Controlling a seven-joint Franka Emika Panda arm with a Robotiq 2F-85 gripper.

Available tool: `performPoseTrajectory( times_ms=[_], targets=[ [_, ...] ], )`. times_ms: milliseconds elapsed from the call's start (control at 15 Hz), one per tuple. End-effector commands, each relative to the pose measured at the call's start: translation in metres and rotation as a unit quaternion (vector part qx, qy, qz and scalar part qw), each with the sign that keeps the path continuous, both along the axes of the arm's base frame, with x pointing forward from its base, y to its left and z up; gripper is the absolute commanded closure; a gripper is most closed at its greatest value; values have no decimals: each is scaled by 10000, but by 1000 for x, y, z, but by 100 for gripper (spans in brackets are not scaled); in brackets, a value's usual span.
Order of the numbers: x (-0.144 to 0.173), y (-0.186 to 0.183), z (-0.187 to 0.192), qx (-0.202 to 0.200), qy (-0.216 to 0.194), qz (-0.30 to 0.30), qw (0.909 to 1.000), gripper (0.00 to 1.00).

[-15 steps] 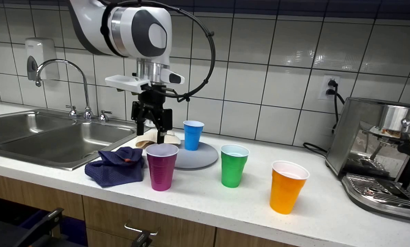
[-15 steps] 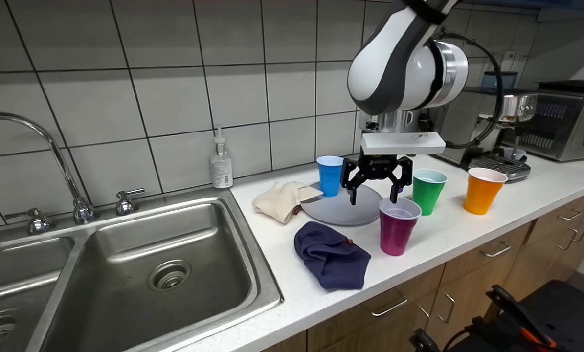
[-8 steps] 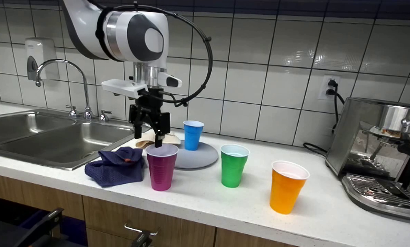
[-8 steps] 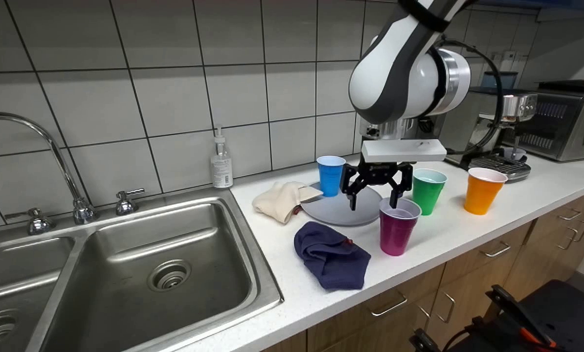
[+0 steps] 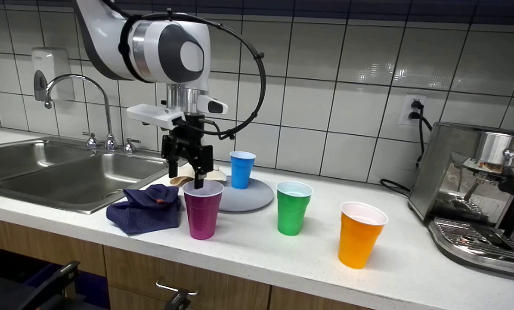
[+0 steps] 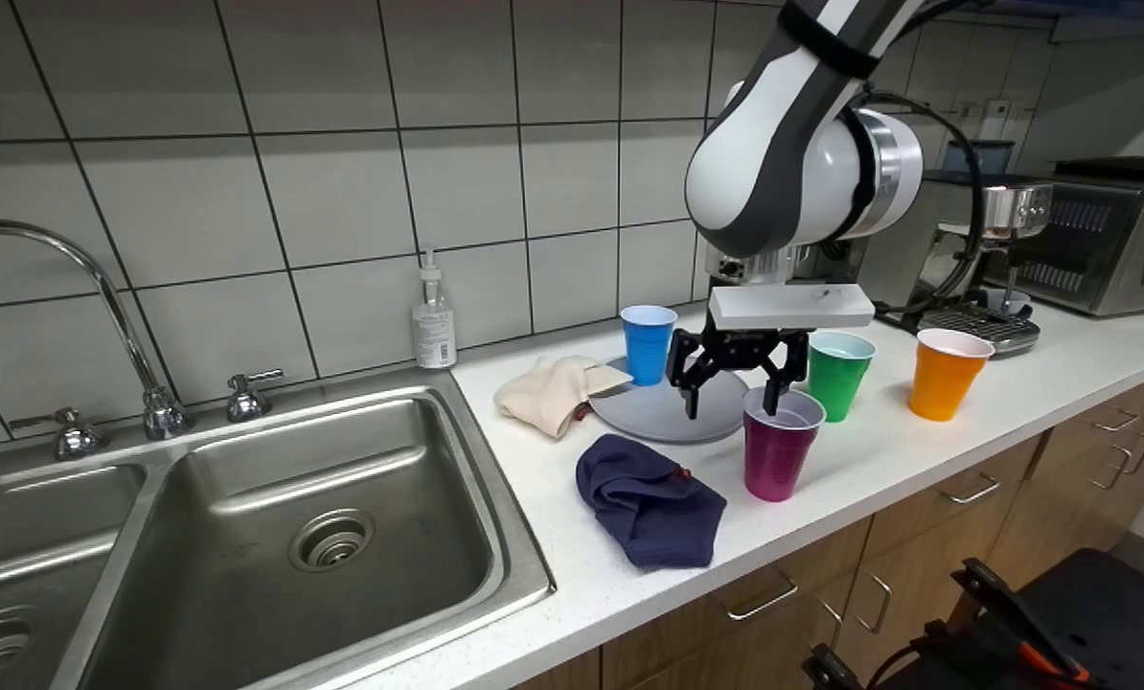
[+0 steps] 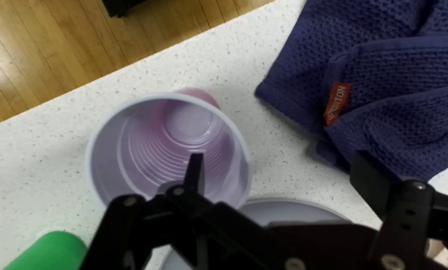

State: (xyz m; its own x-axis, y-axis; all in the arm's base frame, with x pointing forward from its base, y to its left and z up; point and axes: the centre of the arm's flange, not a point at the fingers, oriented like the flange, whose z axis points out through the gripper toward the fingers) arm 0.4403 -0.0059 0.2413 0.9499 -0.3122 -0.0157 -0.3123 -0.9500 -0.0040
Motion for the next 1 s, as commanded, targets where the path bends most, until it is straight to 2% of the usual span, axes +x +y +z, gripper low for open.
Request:
performPoseTrajectory(
  times_ms=[0, 67, 400, 667, 733, 933],
  targets=[
    [-3, -2, -2, -15, -84, 131, 9999, 8],
    [-3, -2, -3, -11, -92, 136, 9999, 26],
    [-3, -3, -4, -19, -100, 141, 9998, 67],
    [-2, -3, -5, -25, -115, 137, 9998, 95],
    [-2, -3, -5, -27, -119, 138, 9998, 100],
    [-2, -5, -1, 0, -123, 129, 9998, 98]
  ],
)
